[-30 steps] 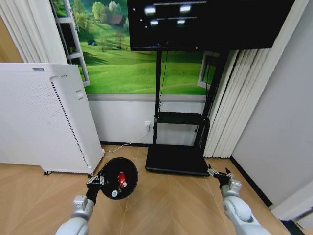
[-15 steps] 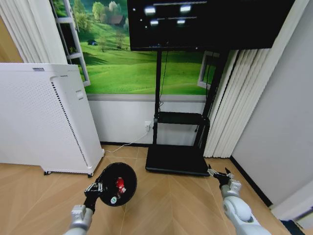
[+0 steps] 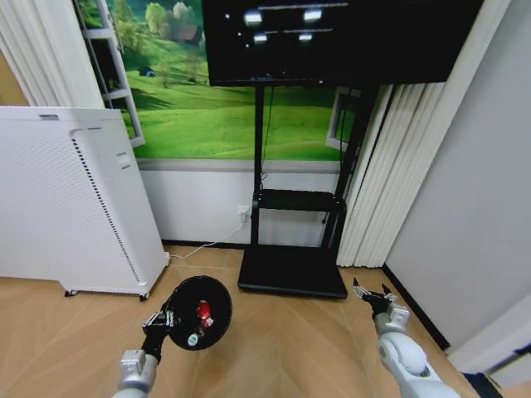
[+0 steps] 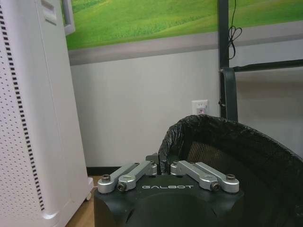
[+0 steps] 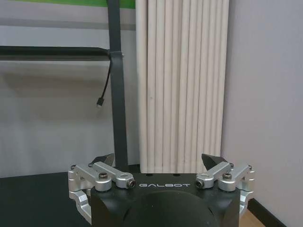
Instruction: Pick up the trash bin and place the garbage on the floor into it.
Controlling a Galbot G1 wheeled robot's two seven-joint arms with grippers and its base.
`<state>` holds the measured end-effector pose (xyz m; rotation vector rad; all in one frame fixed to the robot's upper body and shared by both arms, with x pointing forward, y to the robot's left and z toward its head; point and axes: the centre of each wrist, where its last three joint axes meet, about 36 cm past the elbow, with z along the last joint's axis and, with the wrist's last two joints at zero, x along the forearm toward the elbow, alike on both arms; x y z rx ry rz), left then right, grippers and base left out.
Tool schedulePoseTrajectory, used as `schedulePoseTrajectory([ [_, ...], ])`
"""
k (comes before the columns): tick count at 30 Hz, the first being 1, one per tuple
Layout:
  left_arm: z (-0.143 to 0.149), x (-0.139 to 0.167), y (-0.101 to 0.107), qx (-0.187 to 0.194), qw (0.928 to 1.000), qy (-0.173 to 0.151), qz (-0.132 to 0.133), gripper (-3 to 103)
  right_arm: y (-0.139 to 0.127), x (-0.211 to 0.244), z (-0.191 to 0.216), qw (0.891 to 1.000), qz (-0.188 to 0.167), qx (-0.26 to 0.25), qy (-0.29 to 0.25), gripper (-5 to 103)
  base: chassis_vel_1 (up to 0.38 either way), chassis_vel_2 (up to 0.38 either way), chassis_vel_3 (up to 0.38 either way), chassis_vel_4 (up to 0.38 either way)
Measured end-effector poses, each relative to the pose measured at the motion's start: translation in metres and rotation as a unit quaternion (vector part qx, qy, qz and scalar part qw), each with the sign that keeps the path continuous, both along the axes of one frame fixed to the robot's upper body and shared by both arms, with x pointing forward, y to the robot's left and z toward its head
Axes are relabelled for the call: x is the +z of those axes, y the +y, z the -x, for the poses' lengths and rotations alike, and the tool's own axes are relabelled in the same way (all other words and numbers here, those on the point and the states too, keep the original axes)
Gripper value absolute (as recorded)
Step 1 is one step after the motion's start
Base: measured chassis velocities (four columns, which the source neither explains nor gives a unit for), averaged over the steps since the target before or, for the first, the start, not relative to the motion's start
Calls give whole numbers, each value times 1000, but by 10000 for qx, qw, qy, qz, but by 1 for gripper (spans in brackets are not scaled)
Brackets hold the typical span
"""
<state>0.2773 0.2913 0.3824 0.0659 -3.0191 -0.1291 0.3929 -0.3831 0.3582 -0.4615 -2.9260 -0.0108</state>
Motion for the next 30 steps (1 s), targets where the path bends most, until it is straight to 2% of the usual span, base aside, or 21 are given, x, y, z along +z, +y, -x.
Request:
schedulePoseTrajectory([
  [7, 0, -2, 0, 12, 10000, -2, 2, 7, 0, 0, 0, 10000, 0, 0, 0, 100, -32, -47, 15, 27],
  [15, -2, -2, 0, 16, 10000, -8, 7, 7, 0, 0, 0, 10000, -2, 1, 0, 100, 138, -49, -125, 79],
  [30, 1, -7, -3, 42, 10000, -10, 9, 7, 0, 0, 0, 10000, -2, 1, 1, 100, 166, -180, -174, 176],
])
